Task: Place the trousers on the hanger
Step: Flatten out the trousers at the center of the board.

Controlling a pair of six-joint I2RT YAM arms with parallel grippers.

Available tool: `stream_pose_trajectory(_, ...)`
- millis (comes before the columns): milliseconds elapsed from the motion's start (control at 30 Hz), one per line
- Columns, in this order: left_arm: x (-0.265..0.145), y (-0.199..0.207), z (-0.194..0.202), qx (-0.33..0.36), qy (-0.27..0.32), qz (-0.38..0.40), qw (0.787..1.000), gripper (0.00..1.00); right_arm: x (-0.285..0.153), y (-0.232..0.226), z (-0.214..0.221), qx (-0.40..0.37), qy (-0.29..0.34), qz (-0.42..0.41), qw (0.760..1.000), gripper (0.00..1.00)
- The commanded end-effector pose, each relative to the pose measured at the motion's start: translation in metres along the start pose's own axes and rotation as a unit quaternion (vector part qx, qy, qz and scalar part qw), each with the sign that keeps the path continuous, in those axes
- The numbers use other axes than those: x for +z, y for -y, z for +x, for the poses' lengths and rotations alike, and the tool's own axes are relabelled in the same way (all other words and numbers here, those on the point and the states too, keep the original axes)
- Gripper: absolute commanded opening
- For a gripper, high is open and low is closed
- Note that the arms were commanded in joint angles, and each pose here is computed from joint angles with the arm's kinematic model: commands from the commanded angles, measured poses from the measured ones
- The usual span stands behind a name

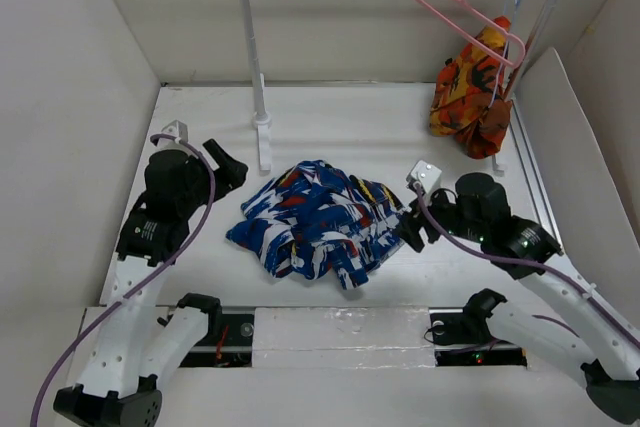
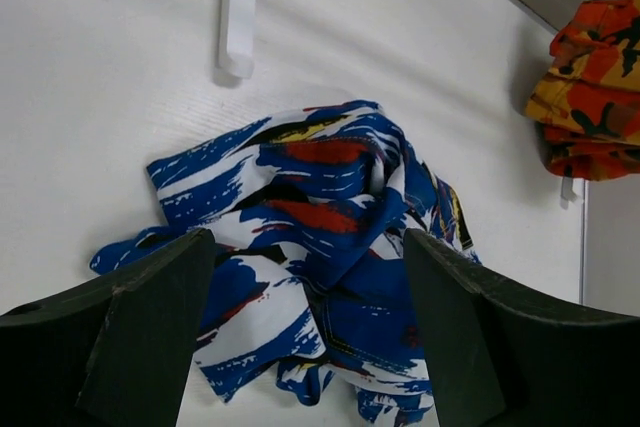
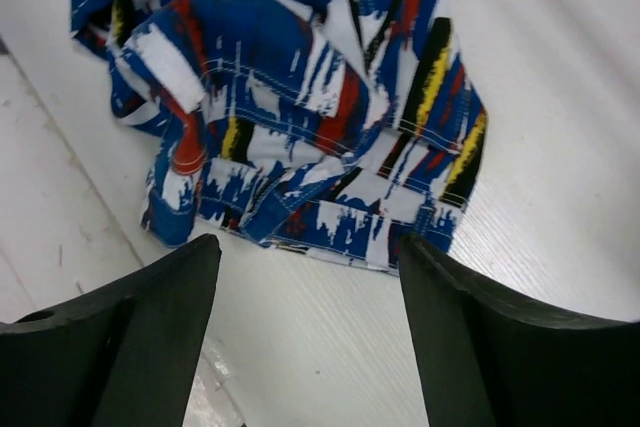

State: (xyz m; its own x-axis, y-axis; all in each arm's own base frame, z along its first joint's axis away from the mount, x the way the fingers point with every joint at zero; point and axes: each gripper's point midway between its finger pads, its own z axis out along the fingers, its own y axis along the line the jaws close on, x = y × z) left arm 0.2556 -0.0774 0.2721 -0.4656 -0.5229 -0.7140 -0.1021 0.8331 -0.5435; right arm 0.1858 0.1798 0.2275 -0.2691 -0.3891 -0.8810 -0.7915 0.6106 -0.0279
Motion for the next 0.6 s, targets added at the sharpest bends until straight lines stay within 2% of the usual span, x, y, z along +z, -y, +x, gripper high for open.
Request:
stream_pose_trajectory(0,0.000,-0.011,0.011,-0.020,-0.012,-0.025,0.999,0.72,0.009,-0.023,0.000,-0.030,0.003,-0.070,0.997,0.78)
stream_pose_trajectory(67,0.002,-0.030,0.025,-0.037,-0.025,-0.066,0.997,0.70,0.014,-0.037,0.008,-0.039,-0.008,-0.098,0.994,0.80)
stream_pose_trajectory(200,0.002,-0.051,0.054,-0.075,-0.045,-0.091,0.992,0.68,0.019,-0.047,0.008,-0.039,-0.015,-0.112,0.993,0.80)
stream_pose_trajectory(267,0.004,-0.066,0.078,-0.090,-0.074,-0.113,0.987,0.68,0.023,-0.051,0.009,-0.028,-0.012,-0.116,0.993,0.75)
stream_pose_trajectory(300,0.004,-0.072,0.086,-0.095,-0.084,-0.125,0.984,0.68,0.026,-0.054,0.010,-0.023,-0.014,-0.121,0.992,0.59)
stream_pose_trajectory(367,0.009,-0.084,0.104,-0.104,-0.106,-0.143,0.978,0.70,0.032,-0.058,0.011,-0.012,-0.012,-0.125,0.992,0.09)
stream_pose_trajectory(400,0.012,-0.086,0.110,-0.108,-0.114,-0.146,0.977,0.73,0.035,-0.060,0.012,-0.011,-0.012,-0.125,0.992,0.09)
stream_pose_trajectory(433,0.015,-0.086,0.124,-0.117,-0.139,-0.139,0.974,0.74,0.039,-0.061,0.013,-0.009,-0.015,-0.125,0.992,0.16)
stream_pose_trajectory(467,0.025,-0.082,0.133,-0.132,-0.151,-0.124,0.972,0.79,0.045,-0.062,0.014,-0.010,-0.019,-0.121,0.992,0.65)
stream_pose_trajectory(500,0.025,-0.082,0.133,-0.132,-0.153,-0.123,0.972,0.79,0.045,-0.062,0.014,-0.010,-0.019,-0.121,0.992,0.66)
stream_pose_trajectory(567,0.033,-0.086,0.141,-0.134,-0.162,-0.128,0.969,0.80,0.054,-0.069,0.015,-0.012,-0.025,-0.132,0.991,0.84)
